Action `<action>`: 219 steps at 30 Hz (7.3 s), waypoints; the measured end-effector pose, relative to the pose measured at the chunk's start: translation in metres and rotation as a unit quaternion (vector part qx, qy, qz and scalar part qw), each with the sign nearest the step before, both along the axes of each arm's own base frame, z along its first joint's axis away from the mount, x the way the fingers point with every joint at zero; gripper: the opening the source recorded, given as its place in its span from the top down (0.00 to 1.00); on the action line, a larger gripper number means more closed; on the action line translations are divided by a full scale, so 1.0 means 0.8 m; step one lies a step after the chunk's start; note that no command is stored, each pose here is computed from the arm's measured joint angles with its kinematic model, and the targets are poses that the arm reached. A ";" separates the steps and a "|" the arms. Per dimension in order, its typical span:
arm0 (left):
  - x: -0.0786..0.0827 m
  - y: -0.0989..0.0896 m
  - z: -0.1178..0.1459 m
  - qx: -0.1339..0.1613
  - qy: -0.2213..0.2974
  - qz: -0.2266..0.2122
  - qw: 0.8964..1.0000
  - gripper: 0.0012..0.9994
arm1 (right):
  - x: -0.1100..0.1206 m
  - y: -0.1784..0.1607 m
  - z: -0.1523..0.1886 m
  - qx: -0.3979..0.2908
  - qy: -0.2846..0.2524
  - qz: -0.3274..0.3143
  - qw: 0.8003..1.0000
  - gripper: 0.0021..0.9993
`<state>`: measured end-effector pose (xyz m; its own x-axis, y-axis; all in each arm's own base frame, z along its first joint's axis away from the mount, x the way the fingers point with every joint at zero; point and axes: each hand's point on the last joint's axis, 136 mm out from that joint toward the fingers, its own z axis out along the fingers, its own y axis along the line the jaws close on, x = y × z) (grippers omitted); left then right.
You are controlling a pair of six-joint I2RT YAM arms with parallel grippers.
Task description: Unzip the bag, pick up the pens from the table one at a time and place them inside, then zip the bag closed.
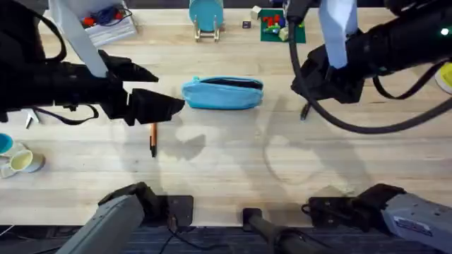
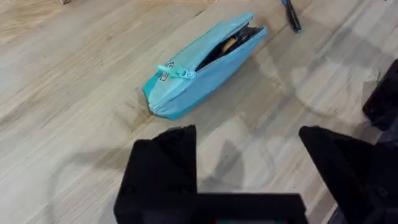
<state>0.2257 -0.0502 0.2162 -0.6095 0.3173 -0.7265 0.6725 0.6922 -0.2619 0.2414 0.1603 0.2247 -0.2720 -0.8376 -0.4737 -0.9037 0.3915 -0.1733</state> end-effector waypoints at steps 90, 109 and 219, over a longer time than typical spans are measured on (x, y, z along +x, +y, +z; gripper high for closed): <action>0.000 0.000 0.000 0.000 0.001 0.000 1.000 0.00 | 0.104 0.011 -0.091 0.188 0.082 0.112 0.972 0.97; 0.000 0.000 0.000 0.000 0.001 0.000 1.000 0.01 | 0.092 0.035 -0.104 0.182 0.092 0.153 0.967 0.97; 0.000 0.000 0.000 -0.001 0.001 0.000 1.000 0.01 | 0.096 0.076 -0.164 0.180 0.125 0.191 0.957 0.00</action>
<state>0.2253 -0.0504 0.2161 -0.6113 0.3164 -0.7254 0.6718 0.6921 -0.2642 0.3182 0.2214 0.0934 -0.1205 -0.6928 -0.7110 -0.9885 0.0179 0.1501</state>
